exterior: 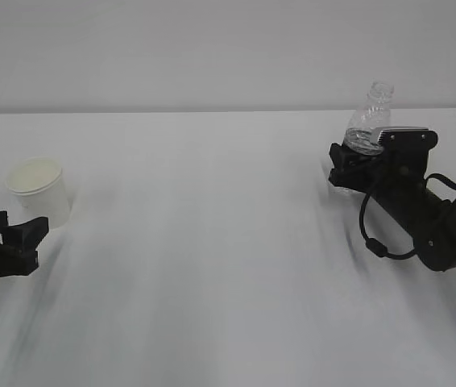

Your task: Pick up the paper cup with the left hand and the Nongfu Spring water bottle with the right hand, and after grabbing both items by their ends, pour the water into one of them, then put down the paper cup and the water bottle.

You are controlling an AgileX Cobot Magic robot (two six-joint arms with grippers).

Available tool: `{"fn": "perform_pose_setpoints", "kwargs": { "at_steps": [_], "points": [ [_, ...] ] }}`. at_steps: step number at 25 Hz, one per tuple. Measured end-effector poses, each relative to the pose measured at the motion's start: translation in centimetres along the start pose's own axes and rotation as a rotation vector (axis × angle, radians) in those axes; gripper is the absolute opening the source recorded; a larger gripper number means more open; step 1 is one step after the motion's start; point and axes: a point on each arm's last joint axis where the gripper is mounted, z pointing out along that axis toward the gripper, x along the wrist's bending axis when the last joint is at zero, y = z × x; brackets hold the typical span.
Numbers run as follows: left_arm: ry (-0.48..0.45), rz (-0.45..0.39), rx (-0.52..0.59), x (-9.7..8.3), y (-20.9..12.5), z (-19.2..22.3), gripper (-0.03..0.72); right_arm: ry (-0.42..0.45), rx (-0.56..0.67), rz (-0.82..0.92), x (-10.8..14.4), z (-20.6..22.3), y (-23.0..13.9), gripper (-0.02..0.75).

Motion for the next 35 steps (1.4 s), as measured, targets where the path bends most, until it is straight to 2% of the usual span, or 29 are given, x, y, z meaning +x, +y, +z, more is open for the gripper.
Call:
{"fn": "perform_pose_setpoints", "kwargs": {
  "at_steps": [4, 17, 35],
  "points": [
    [0.000, 0.000, 0.000, 0.00, 0.00, 0.00, 0.461, 0.000, 0.000, 0.000, 0.00, 0.00, 0.00, 0.469],
    [0.000, 0.000, 0.000, 0.00, 0.00, 0.00, 0.461, 0.000, 0.001, -0.012, 0.00, 0.00, -0.01, 0.430],
    [0.000, 0.000, 0.000, 0.00, 0.00, 0.00, 0.461, 0.004, 0.000, -0.020, 0.03, 0.00, 0.00, 0.413]
  ]
}}
